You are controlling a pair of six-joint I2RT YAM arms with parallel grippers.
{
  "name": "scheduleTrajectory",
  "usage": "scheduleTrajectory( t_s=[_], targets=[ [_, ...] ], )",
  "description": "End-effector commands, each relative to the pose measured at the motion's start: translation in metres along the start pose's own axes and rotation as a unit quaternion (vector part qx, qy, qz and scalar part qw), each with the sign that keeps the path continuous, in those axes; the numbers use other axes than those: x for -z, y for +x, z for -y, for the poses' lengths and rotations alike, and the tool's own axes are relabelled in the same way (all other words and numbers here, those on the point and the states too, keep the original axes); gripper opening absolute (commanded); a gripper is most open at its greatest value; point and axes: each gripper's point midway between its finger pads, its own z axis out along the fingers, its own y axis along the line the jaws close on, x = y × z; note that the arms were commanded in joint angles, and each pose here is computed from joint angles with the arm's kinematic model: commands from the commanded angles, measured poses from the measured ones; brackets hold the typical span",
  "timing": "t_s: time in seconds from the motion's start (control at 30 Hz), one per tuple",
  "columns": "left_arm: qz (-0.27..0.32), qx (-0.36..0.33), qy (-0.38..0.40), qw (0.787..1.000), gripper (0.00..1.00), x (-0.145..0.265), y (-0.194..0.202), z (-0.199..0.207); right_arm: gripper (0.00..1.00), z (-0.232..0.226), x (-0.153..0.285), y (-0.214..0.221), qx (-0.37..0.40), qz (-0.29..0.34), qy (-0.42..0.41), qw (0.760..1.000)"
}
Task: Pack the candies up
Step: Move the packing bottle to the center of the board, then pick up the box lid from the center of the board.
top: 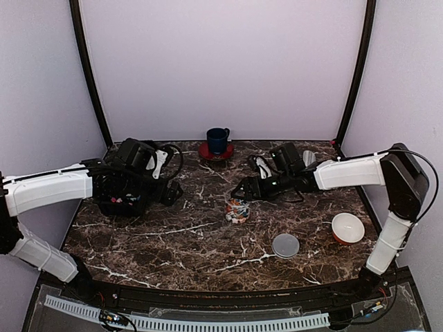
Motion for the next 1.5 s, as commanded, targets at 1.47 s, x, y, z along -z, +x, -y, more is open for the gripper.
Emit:
scheduleTrajectory(
  t_s=[1.47],
  targets=[
    [0.079,0.021,0.062,0.995,0.99,0.017,-0.022,0.004,0.98,0.047,0.092,0.147,0.067,-0.126,0.287,0.947]
  ],
)
